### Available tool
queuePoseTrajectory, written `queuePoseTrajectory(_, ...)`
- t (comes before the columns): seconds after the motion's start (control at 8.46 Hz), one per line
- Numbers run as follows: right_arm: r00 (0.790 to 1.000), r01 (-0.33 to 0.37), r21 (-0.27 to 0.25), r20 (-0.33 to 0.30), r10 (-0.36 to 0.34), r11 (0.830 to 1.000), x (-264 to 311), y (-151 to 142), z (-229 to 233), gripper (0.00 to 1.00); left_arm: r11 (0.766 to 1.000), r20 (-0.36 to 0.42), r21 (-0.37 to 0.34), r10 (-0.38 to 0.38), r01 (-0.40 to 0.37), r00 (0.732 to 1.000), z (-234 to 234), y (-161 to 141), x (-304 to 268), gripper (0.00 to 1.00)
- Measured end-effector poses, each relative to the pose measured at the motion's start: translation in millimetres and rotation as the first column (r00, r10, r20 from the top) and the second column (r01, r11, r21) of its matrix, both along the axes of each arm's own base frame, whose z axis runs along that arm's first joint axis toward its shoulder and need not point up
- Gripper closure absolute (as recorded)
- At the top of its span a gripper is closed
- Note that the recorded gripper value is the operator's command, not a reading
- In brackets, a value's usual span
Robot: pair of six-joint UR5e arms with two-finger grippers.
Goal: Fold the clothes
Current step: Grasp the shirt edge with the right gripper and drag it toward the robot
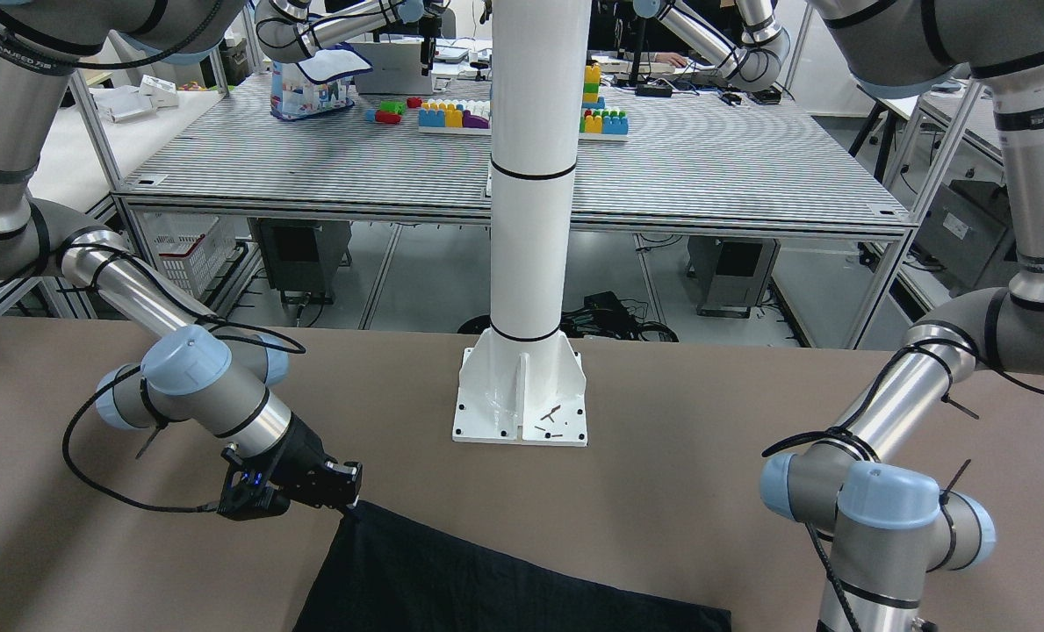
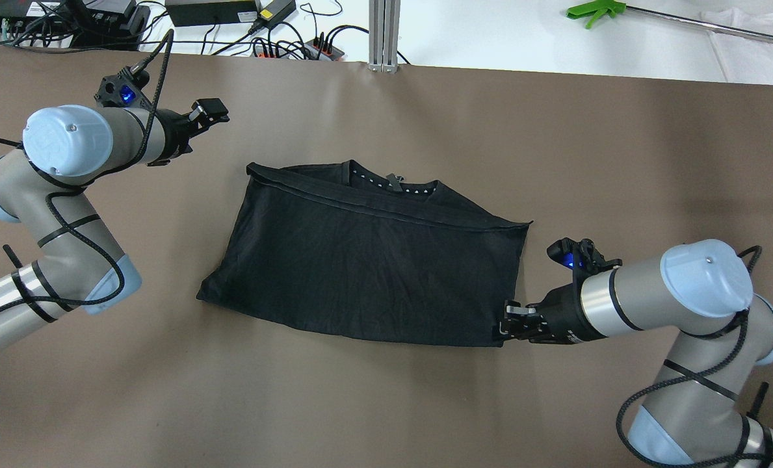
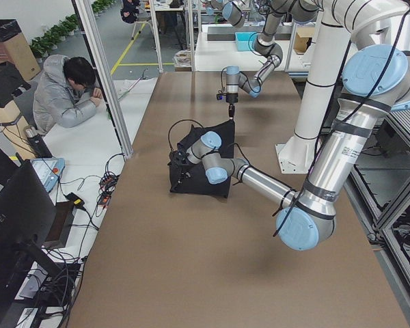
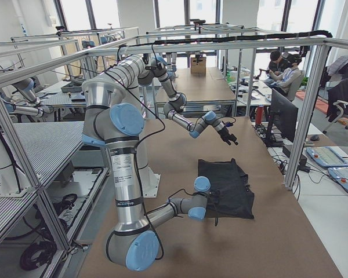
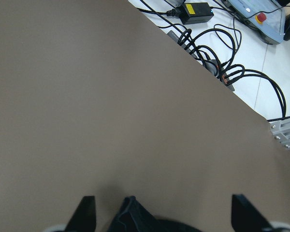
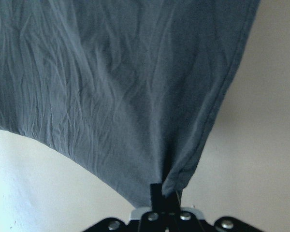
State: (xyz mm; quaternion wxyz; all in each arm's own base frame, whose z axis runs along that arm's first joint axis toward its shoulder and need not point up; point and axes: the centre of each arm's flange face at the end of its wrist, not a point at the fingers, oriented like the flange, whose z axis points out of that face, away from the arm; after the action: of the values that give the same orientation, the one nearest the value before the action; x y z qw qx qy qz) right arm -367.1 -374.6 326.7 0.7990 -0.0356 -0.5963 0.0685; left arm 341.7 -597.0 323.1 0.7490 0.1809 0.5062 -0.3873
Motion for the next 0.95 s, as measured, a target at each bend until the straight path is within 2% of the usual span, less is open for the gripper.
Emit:
queuePoseTrajectory(0.35, 0.993, 0.117, 0.009, 0.021, -0.117, 0.993, -3.6, 62.3, -12.3, 1.0, 1.0, 0.002, -0.001, 0.001, -0.001, 1.0, 1.1, 0.0, 0.7, 0.0)
queuePoseTrajectory(0.83, 0.98, 0.194, -0.008, 0.046, -0.194, 0.981, -15.9, 94.2, -24.1, 1.0, 1.0, -0.001, 0.004, 0.004, -0.004, 1.0, -1.7, 0.6, 2.2, 0.0)
queuePoseTrajectory(0.95, 0.974, 0.22, -0.029, 0.056, -0.218, 0.975, -22.3, 106.7, -29.3, 0.75, 1.0, -0.002, 0.007, 0.004, -0.004, 1.0, -3.7, 0.3, 2.7, 0.0)
